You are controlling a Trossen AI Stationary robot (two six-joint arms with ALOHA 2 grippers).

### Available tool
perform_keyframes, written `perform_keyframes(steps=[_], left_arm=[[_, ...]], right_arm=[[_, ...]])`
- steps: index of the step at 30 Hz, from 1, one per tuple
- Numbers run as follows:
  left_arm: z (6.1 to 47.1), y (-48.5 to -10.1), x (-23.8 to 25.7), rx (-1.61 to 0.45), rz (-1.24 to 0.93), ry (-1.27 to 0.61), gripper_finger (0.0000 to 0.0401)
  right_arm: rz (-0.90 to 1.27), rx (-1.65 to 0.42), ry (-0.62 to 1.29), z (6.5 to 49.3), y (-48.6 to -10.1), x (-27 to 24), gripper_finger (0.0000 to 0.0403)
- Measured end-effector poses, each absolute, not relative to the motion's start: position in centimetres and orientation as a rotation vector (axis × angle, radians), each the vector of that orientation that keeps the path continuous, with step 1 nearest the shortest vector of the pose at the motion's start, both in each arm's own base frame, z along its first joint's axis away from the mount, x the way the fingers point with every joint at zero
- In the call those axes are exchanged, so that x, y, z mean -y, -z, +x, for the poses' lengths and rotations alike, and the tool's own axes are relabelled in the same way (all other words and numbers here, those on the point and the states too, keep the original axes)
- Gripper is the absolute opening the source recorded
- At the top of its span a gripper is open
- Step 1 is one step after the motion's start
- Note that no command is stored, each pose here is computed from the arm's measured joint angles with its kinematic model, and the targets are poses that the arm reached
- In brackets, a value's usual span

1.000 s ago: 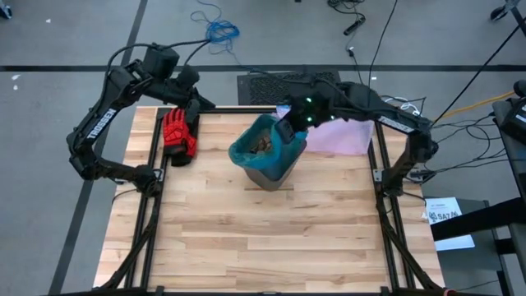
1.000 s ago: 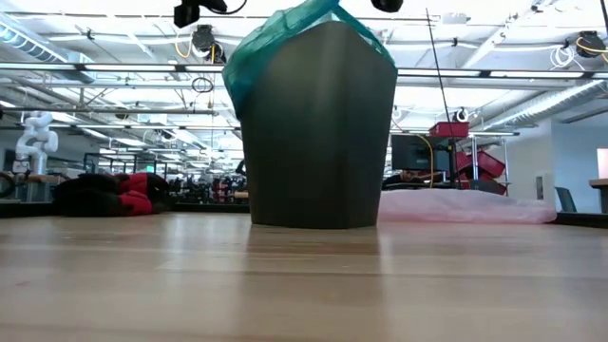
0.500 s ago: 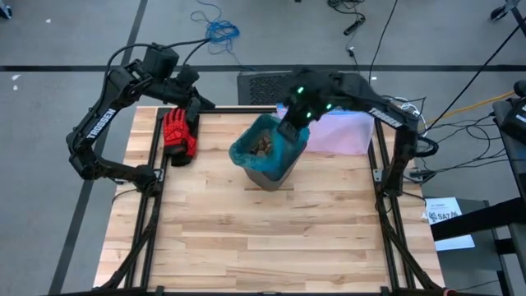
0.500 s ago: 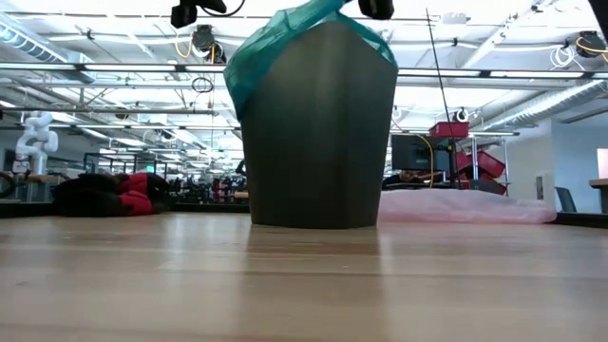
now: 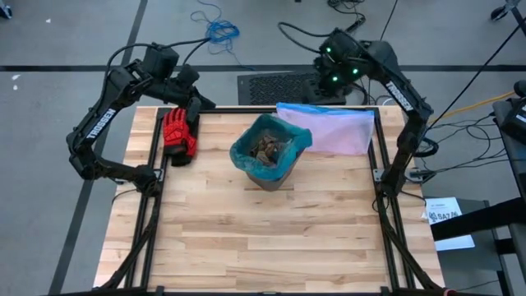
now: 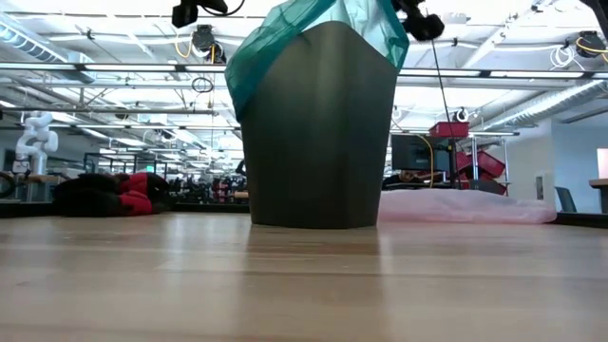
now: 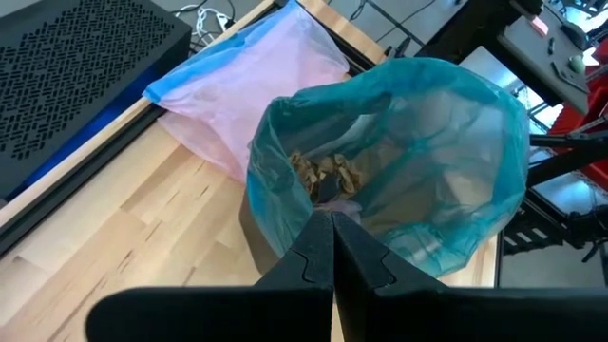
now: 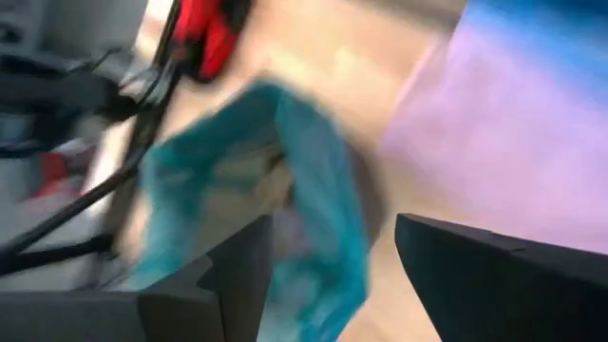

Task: Place trash/remove bag and relplace
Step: Remove the blue trash bag from the black trash bin

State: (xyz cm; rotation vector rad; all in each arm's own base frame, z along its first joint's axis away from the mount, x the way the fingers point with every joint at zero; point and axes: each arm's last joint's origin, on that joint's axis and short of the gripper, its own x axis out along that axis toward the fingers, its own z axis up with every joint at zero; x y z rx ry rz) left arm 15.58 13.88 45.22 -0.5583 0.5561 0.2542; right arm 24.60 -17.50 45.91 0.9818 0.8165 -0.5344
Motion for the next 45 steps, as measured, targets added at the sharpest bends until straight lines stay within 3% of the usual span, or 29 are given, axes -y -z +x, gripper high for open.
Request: perform_keyframes(steps=[9, 13, 17, 23, 30, 34, 39, 45], left_arm=[[15.6, -45.2, -13.9, -0.555, -0.554, -0.253, 0.0], [15.6, -45.2, -13.9, -0.556, -0.547, -0.25, 0.0], [15.6, -45.2, -13.9, -0.556, -0.547, -0.25, 0.0], [15.6, -45.2, -13.9, -0.558, -0.55, -0.25, 0.0], [15.6, -45.2, -13.9, -0.559, -0.551, -0.25, 0.0], [15.6, -45.2, -13.9, -0.56, -0.554, -0.251, 0.0], [15.6, -45.2, -13.9, -0.561, -0.555, -0.251, 0.0], [15.6, -45.2, -13.9, -0.561, -0.555, -0.251, 0.0]], right_arm=[[1.184, -0.836, 0.512, 22.4, -43.2, 22.1, 0.0197], [1.242, -0.915, 0.41, 23.8, -39.6, 23.7, 0.0195], [1.304, -0.844, 0.199, 26.5, -36.6, 24.7, 0.0195], [1.365, -0.857, 0.152, 28.7, -31.0, 26.2, 0.0194], [1.493, -0.786, -0.033, 30.7, -27.9, 26.6, 0.0191], [1.454, -0.757, -0.161, 32.3, -28.5, 25.5, 0.0145], [1.352, -0.722, -0.183, 33.6, -29.6, 24.4, 0.0019], [1.16, -0.664, -0.047, 34.0, -33.2, 23.5, 0.0001]])
